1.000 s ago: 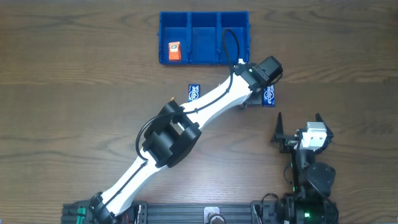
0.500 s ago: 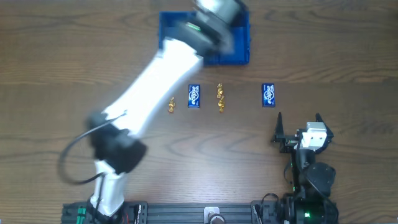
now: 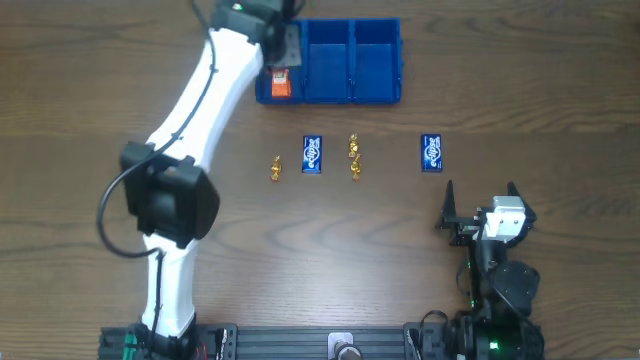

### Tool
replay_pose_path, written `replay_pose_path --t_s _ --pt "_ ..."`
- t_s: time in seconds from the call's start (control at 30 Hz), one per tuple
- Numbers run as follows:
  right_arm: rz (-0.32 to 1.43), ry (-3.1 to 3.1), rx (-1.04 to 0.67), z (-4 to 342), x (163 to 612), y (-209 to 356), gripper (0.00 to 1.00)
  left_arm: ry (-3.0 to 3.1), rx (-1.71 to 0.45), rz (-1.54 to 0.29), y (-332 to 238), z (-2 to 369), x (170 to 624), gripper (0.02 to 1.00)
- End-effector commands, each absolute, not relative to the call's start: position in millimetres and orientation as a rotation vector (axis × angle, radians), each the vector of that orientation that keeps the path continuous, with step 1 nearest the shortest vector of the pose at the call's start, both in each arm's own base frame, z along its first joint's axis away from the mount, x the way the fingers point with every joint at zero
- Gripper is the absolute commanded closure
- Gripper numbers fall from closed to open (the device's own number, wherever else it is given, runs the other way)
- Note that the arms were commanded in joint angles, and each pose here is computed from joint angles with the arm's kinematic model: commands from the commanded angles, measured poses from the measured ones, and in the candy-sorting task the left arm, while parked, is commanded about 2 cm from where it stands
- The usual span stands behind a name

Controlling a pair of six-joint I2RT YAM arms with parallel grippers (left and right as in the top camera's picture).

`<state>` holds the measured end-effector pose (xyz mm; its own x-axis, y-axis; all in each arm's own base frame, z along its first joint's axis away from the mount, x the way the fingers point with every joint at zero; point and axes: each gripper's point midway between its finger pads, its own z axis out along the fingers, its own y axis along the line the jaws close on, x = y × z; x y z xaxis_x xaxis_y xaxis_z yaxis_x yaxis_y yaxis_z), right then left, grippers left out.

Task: Sort Candies Into Trays

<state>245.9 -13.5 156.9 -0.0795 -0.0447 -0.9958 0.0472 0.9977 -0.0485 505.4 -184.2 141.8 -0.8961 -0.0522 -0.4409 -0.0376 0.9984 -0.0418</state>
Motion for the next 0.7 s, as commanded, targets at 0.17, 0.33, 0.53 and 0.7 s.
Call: replay_pose_path --t_s 0.17,0.33,0.53,0.7 --pt "-0.083 1.652 -0.013 155.8 245.5 -13.1 0.001 2.747 0.009 -0.068 -185.0 107.4 511.0 0.796" --pt "-0.083 1.652 -0.013 155.8 245.5 -13.1 0.001 2.721 0.016 -0.090 -186.7 109.4 517.8 0.785" --pt "-0.083 1.652 -0.013 155.8 245.5 -13.1 0.001 2.718 0.004 -0.089 -183.1 106.3 521.8 0.774" --pt "-0.083 1.652 -0.013 155.8 245.5 -13.1 0.001 2.715 -0.012 -0.086 -177.4 106.5 524.3 0.766"
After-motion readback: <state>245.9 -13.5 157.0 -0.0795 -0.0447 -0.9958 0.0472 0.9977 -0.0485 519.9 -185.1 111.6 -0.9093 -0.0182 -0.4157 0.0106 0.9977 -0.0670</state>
